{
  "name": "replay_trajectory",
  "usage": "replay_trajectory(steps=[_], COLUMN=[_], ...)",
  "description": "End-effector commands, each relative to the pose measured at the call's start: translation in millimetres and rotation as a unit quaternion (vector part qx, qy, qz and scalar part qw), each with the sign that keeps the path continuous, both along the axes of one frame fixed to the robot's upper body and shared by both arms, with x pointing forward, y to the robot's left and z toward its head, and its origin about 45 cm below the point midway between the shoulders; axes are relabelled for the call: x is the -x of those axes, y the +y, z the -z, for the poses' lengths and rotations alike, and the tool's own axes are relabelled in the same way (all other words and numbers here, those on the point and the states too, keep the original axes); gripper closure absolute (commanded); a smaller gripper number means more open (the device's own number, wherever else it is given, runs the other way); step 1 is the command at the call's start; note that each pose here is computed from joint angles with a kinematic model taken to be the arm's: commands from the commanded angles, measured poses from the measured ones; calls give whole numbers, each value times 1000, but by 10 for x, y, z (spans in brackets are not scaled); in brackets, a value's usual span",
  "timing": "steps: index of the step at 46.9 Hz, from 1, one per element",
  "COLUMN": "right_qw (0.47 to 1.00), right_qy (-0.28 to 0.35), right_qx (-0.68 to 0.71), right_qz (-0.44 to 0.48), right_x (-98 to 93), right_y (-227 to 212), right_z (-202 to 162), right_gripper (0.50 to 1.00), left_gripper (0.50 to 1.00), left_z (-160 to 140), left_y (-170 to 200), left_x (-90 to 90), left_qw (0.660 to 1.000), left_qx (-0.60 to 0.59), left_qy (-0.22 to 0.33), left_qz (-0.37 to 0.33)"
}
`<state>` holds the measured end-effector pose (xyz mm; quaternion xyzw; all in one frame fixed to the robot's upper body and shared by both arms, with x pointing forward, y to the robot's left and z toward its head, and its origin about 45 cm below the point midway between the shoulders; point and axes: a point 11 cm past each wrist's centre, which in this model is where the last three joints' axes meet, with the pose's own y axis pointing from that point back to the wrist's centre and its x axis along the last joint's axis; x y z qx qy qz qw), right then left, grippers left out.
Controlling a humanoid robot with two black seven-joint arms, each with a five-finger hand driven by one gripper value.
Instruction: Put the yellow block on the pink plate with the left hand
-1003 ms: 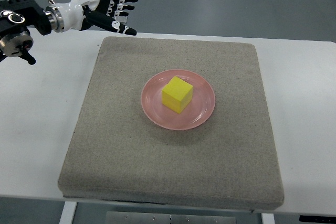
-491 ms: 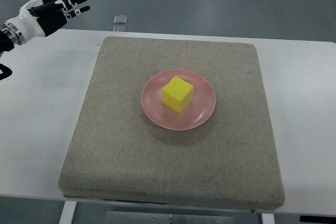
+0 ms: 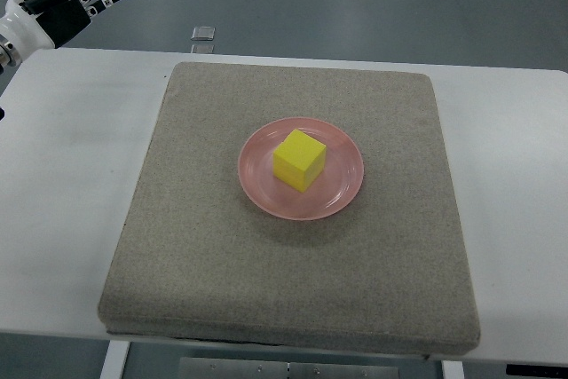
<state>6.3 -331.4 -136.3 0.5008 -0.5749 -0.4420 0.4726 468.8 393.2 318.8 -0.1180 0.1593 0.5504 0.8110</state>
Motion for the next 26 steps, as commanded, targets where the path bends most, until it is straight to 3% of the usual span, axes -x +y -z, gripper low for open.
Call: replay_trajectory(steps=[1,26], right_qw=[1000,1000], right_qy=[1,7], right_qx=[-4,-8], right_qz=[2,0], right_x=[6,79], right_y=[21,50], right_z=[3,8], right_gripper=[576,576], left_gripper=[504,504], left_z=[1,41], left_y=[-1,12], left_x=[1,24], left_qw=[1000,1000], left_qx=[0,5], left_qy=[0,3], left_qz=[0,-1])
